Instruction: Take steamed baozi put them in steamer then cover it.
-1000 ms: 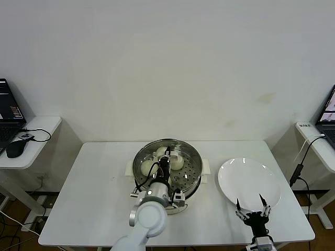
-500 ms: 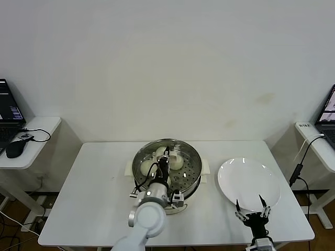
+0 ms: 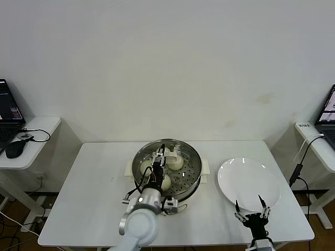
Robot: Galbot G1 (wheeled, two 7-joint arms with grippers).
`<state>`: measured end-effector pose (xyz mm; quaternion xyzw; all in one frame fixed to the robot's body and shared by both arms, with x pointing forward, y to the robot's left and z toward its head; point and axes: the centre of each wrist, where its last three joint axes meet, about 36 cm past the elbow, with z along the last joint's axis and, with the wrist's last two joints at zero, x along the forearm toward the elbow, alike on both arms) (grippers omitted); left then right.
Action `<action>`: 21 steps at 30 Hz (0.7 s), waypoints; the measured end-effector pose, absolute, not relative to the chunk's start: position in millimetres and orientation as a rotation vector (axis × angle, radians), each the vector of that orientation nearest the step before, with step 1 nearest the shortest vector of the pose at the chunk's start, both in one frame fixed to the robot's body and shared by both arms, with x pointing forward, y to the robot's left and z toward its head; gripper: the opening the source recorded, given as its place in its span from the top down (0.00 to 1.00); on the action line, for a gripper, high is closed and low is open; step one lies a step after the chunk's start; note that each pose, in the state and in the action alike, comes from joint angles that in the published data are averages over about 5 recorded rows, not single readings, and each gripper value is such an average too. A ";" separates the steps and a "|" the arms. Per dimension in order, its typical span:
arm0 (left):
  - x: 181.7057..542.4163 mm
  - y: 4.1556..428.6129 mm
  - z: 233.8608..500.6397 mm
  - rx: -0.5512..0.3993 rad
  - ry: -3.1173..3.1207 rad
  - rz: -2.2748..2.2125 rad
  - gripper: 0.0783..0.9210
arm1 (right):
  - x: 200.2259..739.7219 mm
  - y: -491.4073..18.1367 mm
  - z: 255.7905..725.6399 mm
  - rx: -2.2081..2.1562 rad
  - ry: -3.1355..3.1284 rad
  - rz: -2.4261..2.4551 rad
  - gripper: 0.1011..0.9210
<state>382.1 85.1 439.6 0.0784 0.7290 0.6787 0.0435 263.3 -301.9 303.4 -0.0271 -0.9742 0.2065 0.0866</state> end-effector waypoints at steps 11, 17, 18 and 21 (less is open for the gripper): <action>321.9 132.2 451.7 0.263 2.351 1.853 0.13 | 257.9 -307.3 302.8 -0.054 -2.907 0.599 0.12; 292.9 176.4 434.6 0.325 2.574 1.515 0.12 | 253.7 -307.7 304.4 0.011 -2.933 0.562 0.12; 288.7 183.5 431.0 0.331 2.622 1.438 0.12 | 252.6 -307.8 304.9 0.024 -2.936 0.559 0.12; 275.5 201.7 421.7 0.323 2.763 1.194 0.12 | 248.2 -309.0 306.3 0.059 -2.942 0.552 0.12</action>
